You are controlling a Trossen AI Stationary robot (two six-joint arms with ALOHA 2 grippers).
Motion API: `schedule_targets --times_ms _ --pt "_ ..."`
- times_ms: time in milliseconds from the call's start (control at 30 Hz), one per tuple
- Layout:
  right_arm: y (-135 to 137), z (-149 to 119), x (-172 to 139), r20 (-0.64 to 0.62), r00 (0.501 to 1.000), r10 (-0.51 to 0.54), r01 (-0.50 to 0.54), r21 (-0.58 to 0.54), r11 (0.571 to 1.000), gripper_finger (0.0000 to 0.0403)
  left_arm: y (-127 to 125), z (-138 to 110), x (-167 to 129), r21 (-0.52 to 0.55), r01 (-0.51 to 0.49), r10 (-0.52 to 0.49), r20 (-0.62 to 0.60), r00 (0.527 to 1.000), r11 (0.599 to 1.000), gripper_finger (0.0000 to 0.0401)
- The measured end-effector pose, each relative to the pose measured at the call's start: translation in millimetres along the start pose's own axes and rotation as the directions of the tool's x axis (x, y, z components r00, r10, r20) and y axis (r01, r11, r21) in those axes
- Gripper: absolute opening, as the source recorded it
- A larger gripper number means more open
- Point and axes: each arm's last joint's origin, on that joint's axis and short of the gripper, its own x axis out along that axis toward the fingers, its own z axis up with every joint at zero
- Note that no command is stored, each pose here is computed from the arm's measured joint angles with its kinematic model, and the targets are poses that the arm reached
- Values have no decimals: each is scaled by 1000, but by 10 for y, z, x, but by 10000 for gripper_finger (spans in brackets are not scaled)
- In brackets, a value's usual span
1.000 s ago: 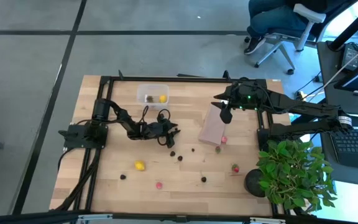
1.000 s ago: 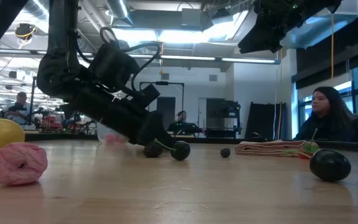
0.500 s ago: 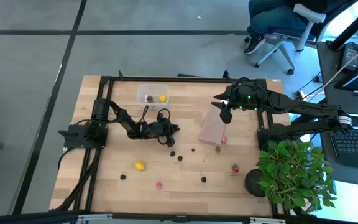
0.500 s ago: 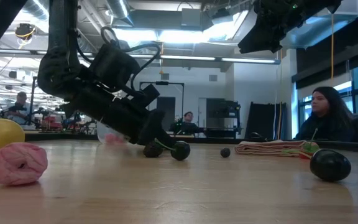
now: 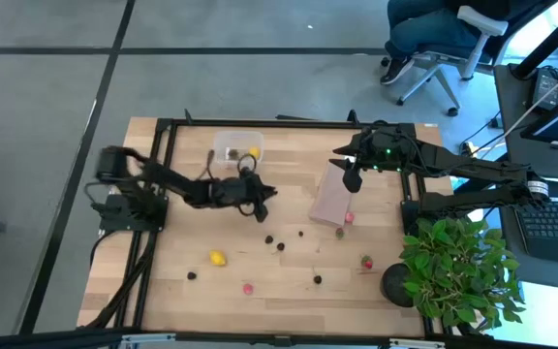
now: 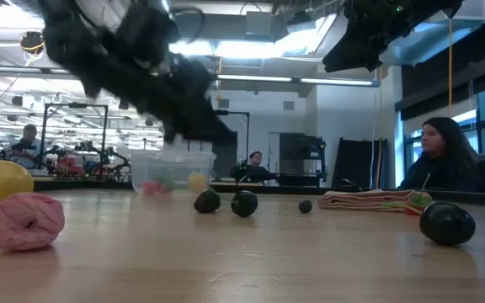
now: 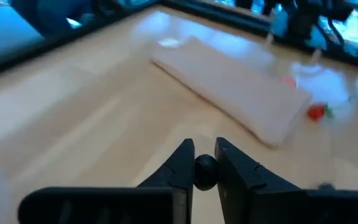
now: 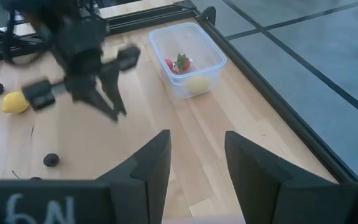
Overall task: Pick and placing Produce into tupperware
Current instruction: Put the blueberry into the transparent bin
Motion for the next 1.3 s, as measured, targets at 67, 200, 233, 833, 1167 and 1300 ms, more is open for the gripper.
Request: schedule_targets --times_ms 67,200,233,833,1167,1300 --pt "0 5 0 5 1000 0 0 0 1000 155 105 148 -146 -28 -75 74 -19 997 997 39" --pt "2 37 -1 38 999 2 -2 2 1000 155 398 318 -434 -101 -238 227 -109 968 966 39" --pt "3 45 -2 46 999 3 -3 2 1000 155 467 364 -501 -115 -275 260 -129 957 955 39" --pt "9 146 -10 150 989 9 -11 8 1000 155 1264 936 -469 -176 -527 353 -566 745 832 38" --pt "10 143 -10 147 989 9 -11 8 1000 155 1470 761 -77 -145 -545 322 -673 666 826 43" --pt "9 141 -10 145 989 9 -10 8 1000 155 1484 714 -25 -139 -549 320 -685 654 824 73"
